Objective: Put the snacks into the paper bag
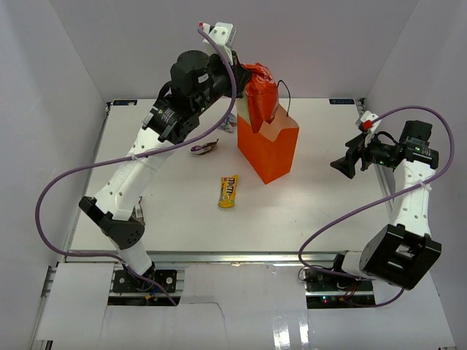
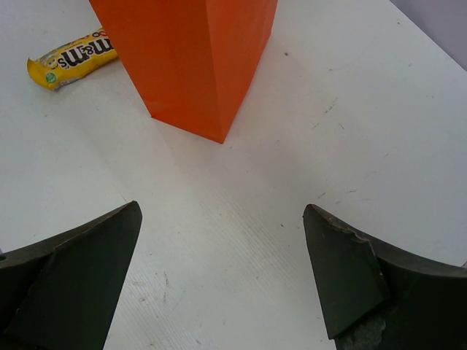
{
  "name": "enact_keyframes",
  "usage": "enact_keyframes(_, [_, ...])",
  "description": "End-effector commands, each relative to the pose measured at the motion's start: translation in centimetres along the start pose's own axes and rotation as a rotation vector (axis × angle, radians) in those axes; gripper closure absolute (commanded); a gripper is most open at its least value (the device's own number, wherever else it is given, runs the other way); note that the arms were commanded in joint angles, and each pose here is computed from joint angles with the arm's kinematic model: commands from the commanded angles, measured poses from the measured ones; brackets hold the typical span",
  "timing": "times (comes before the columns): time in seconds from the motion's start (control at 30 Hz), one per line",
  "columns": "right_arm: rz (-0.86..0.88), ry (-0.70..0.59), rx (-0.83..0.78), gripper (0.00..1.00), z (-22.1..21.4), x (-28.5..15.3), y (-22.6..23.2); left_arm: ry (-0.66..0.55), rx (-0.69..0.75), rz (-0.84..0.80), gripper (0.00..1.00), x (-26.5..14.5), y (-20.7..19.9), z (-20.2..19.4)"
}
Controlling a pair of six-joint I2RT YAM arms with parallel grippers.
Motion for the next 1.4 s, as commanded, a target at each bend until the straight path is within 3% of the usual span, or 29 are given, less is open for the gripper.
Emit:
enact_keyframes(0.0, [0.002,-0.029,0.002,0.03,0.0,0.2,-0.1,-0.102,-0.037,-0.066,1.00,-3.7,-1.6,3.6])
enact_keyframes(0.67, [0.003,-0.032,0.010,0.03,0.0,0.2,0.3,0.055,-0.123,-0.031,1.00,-1.7,-0.6,-0.6])
enact_keyframes(0.77, [0.006,-0.031,0.012,0.03,-0.1,0.3,0.3,0.060,-0.134,-0.027,0.70,-1.3,-0.5,-0.8])
enact_keyframes(0.93, [0.006,-0.033,0.013,0.03,-0.2,0.3,0.3,0.085,-0.140,-0.063,0.47,-0.6,-0.9,-1.2])
enact_keyframes(1.23, [0.027,-0.033,0.014,0.03,-0.1,0.2,1.0,0.029,-0.123,-0.080,0.30,0.1,-1.1,0.4])
enact_keyframes(1.37, [0.162,-0.004,-0.108,0.07,0.4,1.5,3.4,-0.059,-0.022,-0.057,0.14,-1.2,-0.6,2.4])
Point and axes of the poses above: each gripper's point midway between its finger pads, its own x axis out along the fingers, its own y axis along the line the jaws close on, z = x × y, the point moved 8 cm from there along -x, back along the fingers, and after that the axes turned 12 degrees about -x, right-handed, at the moved point
